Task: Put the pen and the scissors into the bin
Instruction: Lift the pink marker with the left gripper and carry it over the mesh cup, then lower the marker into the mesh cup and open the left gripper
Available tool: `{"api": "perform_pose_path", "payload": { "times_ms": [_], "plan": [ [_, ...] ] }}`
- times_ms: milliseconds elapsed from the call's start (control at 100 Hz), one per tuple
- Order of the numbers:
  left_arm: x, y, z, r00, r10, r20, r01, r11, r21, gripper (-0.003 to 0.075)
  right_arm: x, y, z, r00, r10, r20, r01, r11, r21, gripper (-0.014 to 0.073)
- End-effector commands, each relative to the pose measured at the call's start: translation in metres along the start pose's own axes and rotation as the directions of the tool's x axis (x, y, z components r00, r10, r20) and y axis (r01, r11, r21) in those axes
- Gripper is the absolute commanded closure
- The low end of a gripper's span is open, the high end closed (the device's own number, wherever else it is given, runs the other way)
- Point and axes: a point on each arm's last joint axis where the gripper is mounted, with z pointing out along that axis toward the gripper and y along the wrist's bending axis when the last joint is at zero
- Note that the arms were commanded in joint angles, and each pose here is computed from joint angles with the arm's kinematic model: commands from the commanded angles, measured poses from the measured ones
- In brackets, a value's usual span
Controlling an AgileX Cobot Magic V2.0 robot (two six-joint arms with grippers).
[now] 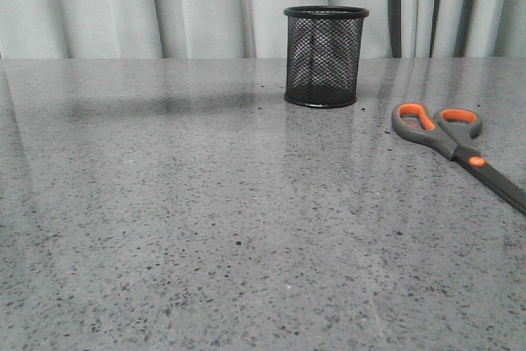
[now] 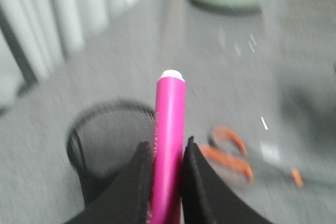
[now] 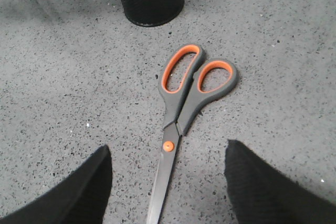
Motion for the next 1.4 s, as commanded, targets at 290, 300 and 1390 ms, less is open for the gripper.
{"api": "perform_pose_path", "payload": {
  "times_ms": [290, 300, 1390],
  "plan": [
    [-0.044, -0.021, 0.082, 0.978, -0.012, 0.208, 0.056, 0.977, -0.208, 0.0739, -0.015, -0.001, -0.006, 0.996, -0.01, 0.085, 0.007, 1.0, 0.025, 0.0174],
    [-0.045, -0.021, 0.085, 0.977, -0.007, 0.212, 0.053, 0.976, -0.21, 0.0739, -0.015, -0.001, -0.006, 0.996, -0.01, 0.085, 0.007, 1.0, 0.025, 0.0174],
    [-0.039, 0.002, 0.1, 0.974, -0.03, 0.226, 0.078, 0.975, -0.21, 0.0384, -0.015, -0.001, -0.006, 0.996, -0.01, 0.084, 0.008, 1.0, 0.024, 0.0174]
  ]
}}
